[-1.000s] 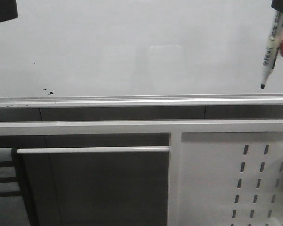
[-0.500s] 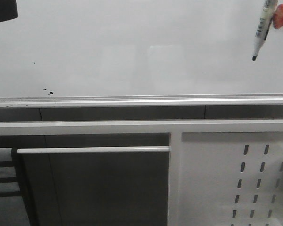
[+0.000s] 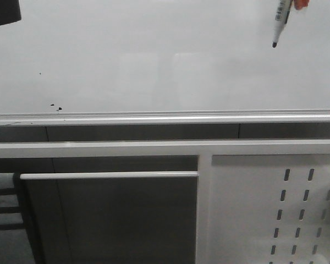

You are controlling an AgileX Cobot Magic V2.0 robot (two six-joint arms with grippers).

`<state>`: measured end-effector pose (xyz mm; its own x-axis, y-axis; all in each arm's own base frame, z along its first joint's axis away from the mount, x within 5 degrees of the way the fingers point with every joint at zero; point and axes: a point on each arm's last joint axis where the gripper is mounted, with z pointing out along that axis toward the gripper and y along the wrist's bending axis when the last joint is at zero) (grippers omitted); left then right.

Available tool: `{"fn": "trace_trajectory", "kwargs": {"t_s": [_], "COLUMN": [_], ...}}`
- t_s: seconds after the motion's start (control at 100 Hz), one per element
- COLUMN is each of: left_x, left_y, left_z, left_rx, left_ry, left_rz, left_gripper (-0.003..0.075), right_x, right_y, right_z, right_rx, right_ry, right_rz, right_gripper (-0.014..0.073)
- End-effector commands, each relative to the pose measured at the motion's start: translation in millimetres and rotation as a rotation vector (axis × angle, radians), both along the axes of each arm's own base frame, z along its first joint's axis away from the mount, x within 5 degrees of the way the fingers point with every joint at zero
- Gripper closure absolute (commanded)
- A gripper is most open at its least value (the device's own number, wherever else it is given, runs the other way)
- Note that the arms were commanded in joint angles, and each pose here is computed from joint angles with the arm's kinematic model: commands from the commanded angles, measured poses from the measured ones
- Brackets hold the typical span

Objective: Write number 1 on whiteboard

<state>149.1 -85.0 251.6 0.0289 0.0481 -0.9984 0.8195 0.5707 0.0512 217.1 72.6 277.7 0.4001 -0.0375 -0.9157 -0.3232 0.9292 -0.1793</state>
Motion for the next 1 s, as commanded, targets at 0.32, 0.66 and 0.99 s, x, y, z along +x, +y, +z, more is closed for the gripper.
{"fn": "trace_trajectory", "kwargs": {"t_s": [0.32, 0.66, 0.99], "left_x": [1.2, 1.2, 1.2], "left_y": [0.8, 0.8, 0.8], "left_z": [14.2, 14.2, 14.2], "left_rx": [-0.079, -0.079, -0.079], "left_ry": [-0.039, -0.039, -0.039], "left_rz": [0.007, 0.007, 0.007], "left_gripper": [0.0428, 0.0428, 0.0428], "right_x": [7.7, 13.4, 13.4], "right_y": [3.9, 8.1, 8.1], "right_z": [38.6, 45.6, 45.6], "right_rx": [0.078, 0.073, 0.073], "right_ry": [-0.234, -0.259, -0.259], "right_rz": [0.038, 0.065, 0.065], "right_gripper": [0.0644, 0.0644, 0.0644]}}
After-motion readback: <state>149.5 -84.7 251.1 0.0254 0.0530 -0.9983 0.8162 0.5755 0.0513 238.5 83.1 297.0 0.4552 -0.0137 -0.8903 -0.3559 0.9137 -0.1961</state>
